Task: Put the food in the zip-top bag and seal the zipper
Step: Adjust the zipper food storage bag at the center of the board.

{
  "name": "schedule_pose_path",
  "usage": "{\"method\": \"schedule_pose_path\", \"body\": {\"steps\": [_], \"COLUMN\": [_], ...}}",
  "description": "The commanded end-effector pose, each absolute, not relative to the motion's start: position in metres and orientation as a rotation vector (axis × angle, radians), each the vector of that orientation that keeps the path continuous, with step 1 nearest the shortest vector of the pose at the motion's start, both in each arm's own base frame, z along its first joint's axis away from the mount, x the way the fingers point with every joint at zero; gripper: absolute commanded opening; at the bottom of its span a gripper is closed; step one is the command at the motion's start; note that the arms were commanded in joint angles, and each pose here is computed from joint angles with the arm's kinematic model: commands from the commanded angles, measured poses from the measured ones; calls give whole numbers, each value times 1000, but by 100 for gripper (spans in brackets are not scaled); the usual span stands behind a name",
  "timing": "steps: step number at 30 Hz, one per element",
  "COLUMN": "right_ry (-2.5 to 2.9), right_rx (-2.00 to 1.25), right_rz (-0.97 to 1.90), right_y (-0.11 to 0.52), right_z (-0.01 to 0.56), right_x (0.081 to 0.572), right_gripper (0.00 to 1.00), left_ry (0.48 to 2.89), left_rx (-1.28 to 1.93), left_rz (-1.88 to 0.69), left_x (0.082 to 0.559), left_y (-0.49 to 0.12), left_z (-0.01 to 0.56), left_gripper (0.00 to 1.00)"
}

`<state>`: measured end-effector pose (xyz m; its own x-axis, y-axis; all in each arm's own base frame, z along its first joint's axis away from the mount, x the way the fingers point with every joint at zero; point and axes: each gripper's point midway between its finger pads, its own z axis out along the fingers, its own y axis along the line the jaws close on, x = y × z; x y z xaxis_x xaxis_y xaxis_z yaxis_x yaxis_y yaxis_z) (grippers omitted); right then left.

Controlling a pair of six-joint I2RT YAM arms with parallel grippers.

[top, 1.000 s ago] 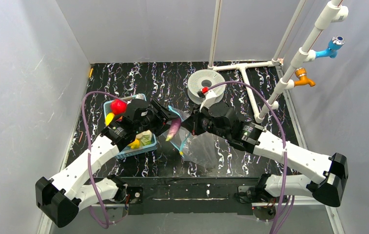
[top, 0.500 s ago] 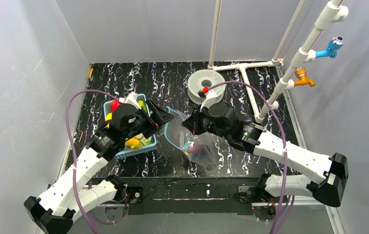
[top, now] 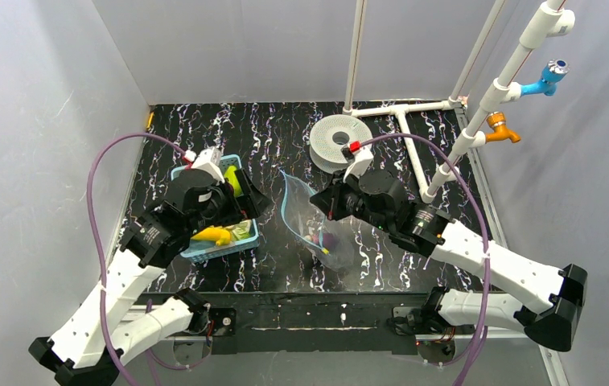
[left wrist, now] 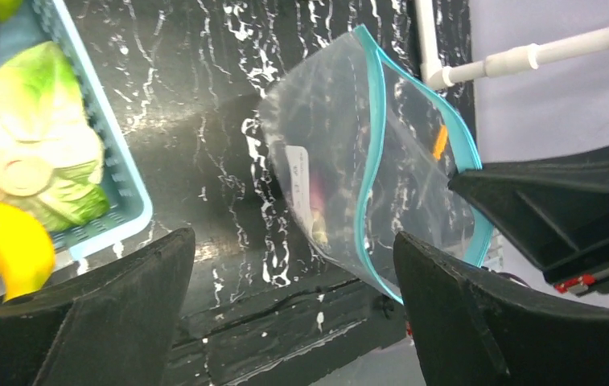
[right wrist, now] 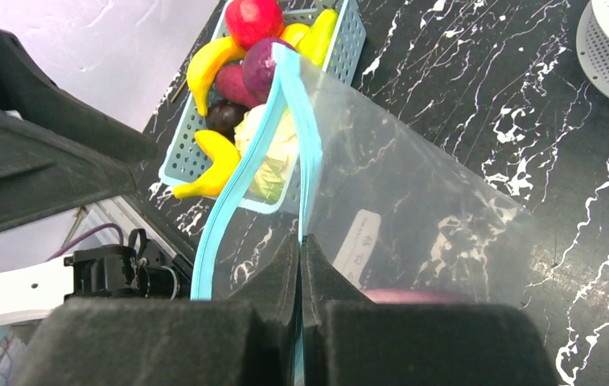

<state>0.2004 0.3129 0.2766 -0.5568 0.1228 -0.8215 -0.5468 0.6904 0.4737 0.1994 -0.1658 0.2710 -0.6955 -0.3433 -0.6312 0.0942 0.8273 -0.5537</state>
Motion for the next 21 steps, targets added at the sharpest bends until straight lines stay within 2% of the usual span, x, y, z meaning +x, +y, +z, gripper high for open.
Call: {"method": "schedule_pose_path", "body": {"steps": [1, 3, 6, 7, 11, 14, 15, 16, 19, 21], "right_ry": [1900, 1928, 1929, 1922, 1942, 1956, 1957, 1955, 1954, 1979], "right_rx": [-291, -299, -309, -308, -313, -306, -303, -299, -279, -285], "right_rz": [1016, 1023, 1079, 1081, 999, 983, 989, 994, 961, 893], "right_y": [314, 319, 324, 323, 312, 309, 309, 309, 302, 291], "right_z": [315, 311, 305, 305, 301, 301, 302, 302, 303, 309], "right_x": [208, 208, 202, 201, 205, 205, 204, 204, 206, 206], "right_gripper": [1, 1, 1, 1, 1, 1, 1, 1, 1, 1], "left_ry": [2259, 2283, 2347, 2340, 2259, 2241, 2249, 2254, 2244, 2193], "left_rx": [-126, -104, -111, -110, -82, -59, -54, -43, 3, 61], "left_rz": [-917, -1027, -1052, -1066, -1154, -1208, -1228, -1246, -1293, -1345], "left_x": [192, 194, 196, 196, 193, 191, 190, 188, 185, 180], "left_y": [-196, -217, -228, -230, -236, -242, -245, -248, -258, -264], "left_z": [262, 260, 246, 246, 253, 261, 261, 262, 269, 289], "left_gripper": [91, 88, 71, 70, 87, 88, 84, 74, 33, 16]}}
